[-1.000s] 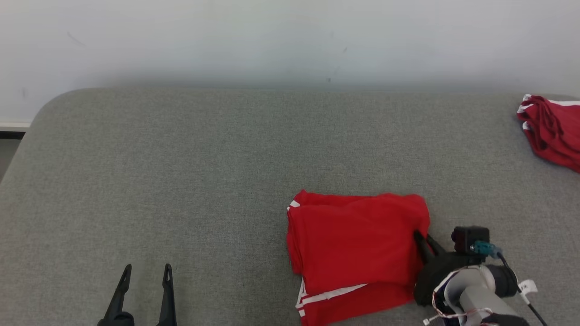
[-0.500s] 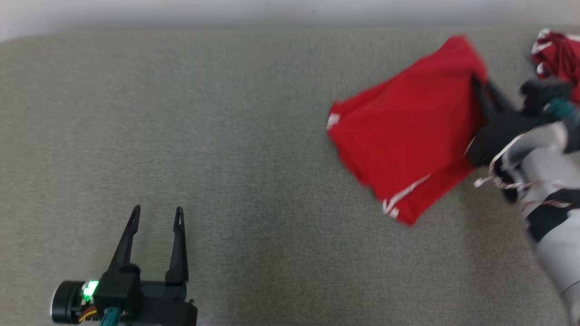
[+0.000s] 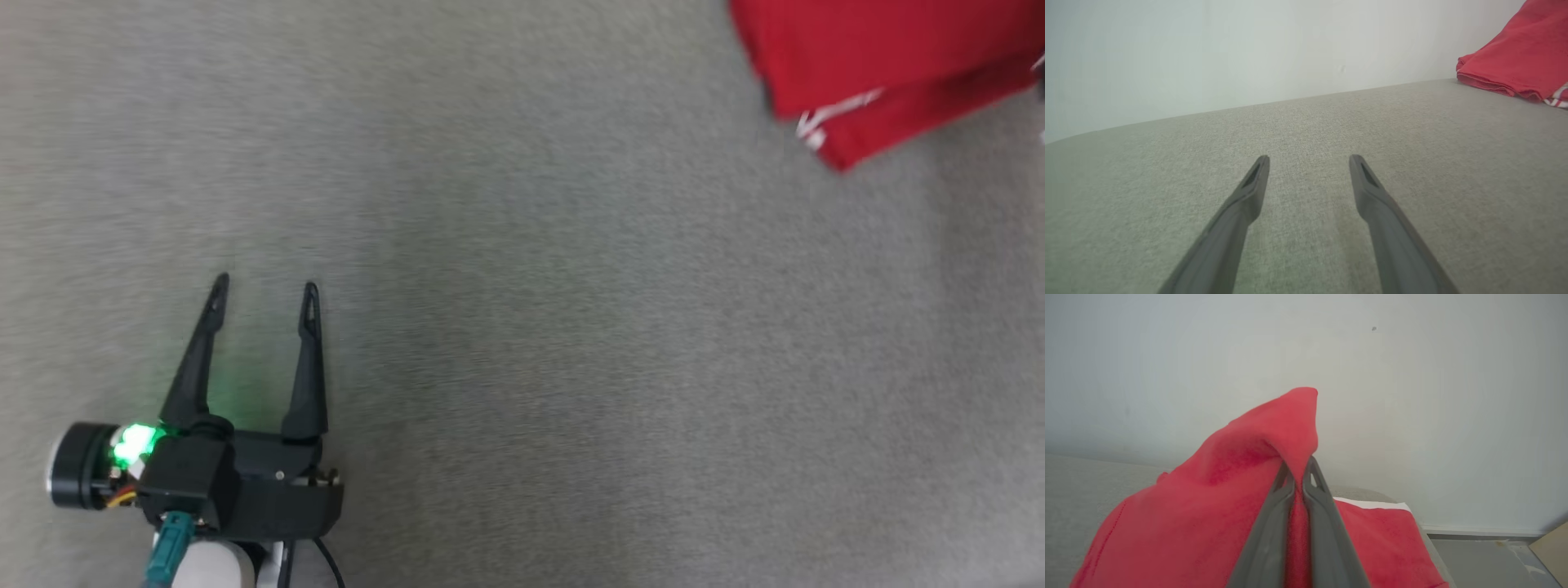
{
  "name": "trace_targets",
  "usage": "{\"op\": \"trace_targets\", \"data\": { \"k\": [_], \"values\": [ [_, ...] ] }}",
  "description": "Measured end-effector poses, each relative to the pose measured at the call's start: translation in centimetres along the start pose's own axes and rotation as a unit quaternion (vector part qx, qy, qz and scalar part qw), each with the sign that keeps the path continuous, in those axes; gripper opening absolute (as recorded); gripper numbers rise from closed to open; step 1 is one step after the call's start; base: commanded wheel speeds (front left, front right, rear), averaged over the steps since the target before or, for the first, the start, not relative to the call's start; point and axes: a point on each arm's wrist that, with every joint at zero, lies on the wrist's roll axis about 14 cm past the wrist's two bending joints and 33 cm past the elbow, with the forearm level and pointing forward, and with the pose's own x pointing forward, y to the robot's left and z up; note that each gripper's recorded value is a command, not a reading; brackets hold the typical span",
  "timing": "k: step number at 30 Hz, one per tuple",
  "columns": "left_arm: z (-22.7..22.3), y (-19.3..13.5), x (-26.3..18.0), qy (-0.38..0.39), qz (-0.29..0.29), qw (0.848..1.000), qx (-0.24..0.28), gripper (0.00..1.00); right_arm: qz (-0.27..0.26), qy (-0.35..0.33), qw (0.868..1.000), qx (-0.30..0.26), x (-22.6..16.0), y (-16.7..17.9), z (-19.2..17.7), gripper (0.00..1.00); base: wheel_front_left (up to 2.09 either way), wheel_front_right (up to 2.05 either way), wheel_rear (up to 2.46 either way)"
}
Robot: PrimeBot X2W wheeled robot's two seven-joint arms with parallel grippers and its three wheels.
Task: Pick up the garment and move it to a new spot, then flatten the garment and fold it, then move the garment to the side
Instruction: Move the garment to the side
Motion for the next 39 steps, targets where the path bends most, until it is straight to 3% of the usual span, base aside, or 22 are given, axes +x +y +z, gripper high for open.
{"op": "trace_targets", "data": {
  "k": [14, 23, 24, 25, 26, 31, 39],
  "values": [
    [-3.0, -3.1, 2.9, -0.004, -0.048, 0.999, -0.017, 1.0, -0.105, 0.084, 0.987, -0.092, -1.7, -11.5, -1.6, 0.0, 0.0, 0.0, 0.0],
    [-4.3, -3.3, 3.3, -0.002, -0.052, 0.998, -0.022, 1.0, -0.149, 0.138, 0.97, -0.13, -1.8, -14.8, -4.2, 0.0, 0.0, 0.0, 0.0],
    [-4.4, -3.2, 3.3, -0.002, -0.051, 0.998, -0.022, 1.0, -0.155, 0.157, 0.967, -0.131, -2.1, -15.1, -5.1, 0.4, 0.0, 0.0, 0.0],
    [-4.4, -3.2, 3.3, -0.001, -0.051, 0.998, -0.022, 1.0, -0.157, 0.172, 0.964, -0.132, -2.2, -15.1, -6.0, 0.94, 0.0, 0.0, 0.0],
    [-4.5, -3.1, 3.4, -0.001, -0.05, 0.999, -0.022, 1.0, -0.157, 0.174, 0.963, -0.131, -2.1, -15.1, -6.4, 1.0, 0.0, 0.0, 0.0],
    [-4.3, -2.8, 3.3, -0.002, -0.041, 0.999, -0.024, 1.0, -0.15, 0.106, 0.971, -0.155, -0.8, -14.6, -3.5, 1.0, 0.0, 0.0, 0.0],
    [-2.6, -1.8, 2.5, -0.005, -0.016, 1.0, -0.022, 1.0, -0.112, 0.001, 0.986, -0.12, 0.0, -10.5, 1.2, 1.0, 0.0, 0.0, 0.0]
  ]
}}
